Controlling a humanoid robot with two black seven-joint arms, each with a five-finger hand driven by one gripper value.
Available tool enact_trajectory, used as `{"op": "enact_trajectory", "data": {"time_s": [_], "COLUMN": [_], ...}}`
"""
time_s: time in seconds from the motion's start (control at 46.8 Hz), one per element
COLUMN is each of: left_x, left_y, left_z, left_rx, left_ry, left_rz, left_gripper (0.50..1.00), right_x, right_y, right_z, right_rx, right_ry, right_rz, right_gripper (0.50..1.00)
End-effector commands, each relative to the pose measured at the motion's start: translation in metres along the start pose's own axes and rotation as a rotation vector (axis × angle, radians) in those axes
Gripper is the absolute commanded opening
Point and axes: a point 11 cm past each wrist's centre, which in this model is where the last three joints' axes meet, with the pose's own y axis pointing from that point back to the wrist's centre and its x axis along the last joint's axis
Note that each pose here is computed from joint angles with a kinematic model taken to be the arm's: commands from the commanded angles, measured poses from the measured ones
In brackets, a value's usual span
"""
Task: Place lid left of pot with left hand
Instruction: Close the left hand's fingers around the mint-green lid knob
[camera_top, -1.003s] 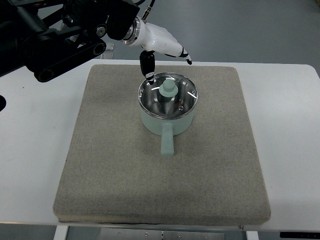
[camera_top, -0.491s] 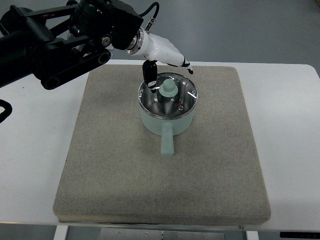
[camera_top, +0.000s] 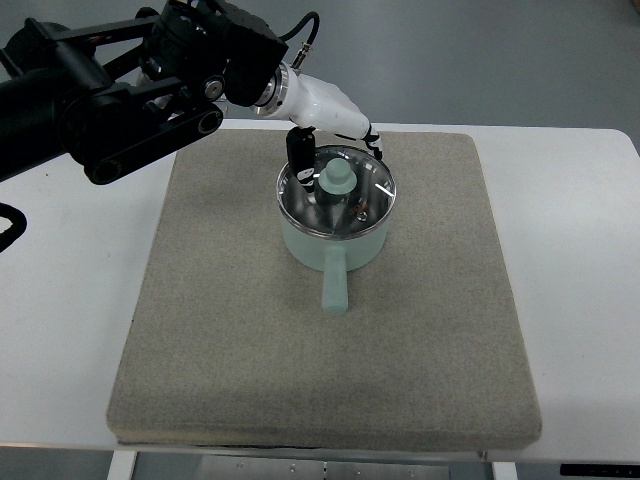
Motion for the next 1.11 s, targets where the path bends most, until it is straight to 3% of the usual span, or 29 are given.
{"op": "enact_trajectory", "data": {"time_s": [0.0,0.192,0.555,0.897,1.089], "left_x": [-0.0015,-0.0017,-0.0008,-0.0024,-0.0031], "left_y": [-0.0007,-0.0021,-0.0023,-0.0021,-0.0024], "left_z": [0.0001,0.0020,0.0005,-0.0007,-0.0008], "left_rx": [-0.001,-0.006,0.001,0.002,0.003], "left_ry": [0.002,0.002,-0.001,0.004,0.004], "left_rz": [-0.002,-0.003,-0.003,-0.004,-0.005], "left_gripper": [0.868,0.861,0.752,0.744,0.641], "right_x": [0.0001,0.0001,0.0001,0.0001,0.0001], "right_y": [0.0000,0.0000,0.0000,0.0000,0.0000], "right_z": [0.0000,0.0002,0.0000,0.0000,0.0000], "right_rx": [0.000,-0.001,0.000,0.000,0.000], "right_ry": [0.000,0.000,0.000,0.000,0.000], "right_rz": [0.000,0.000,0.000,0.000,0.000], "right_gripper": [0.921,0.921,0.921,0.921,0.921]}}
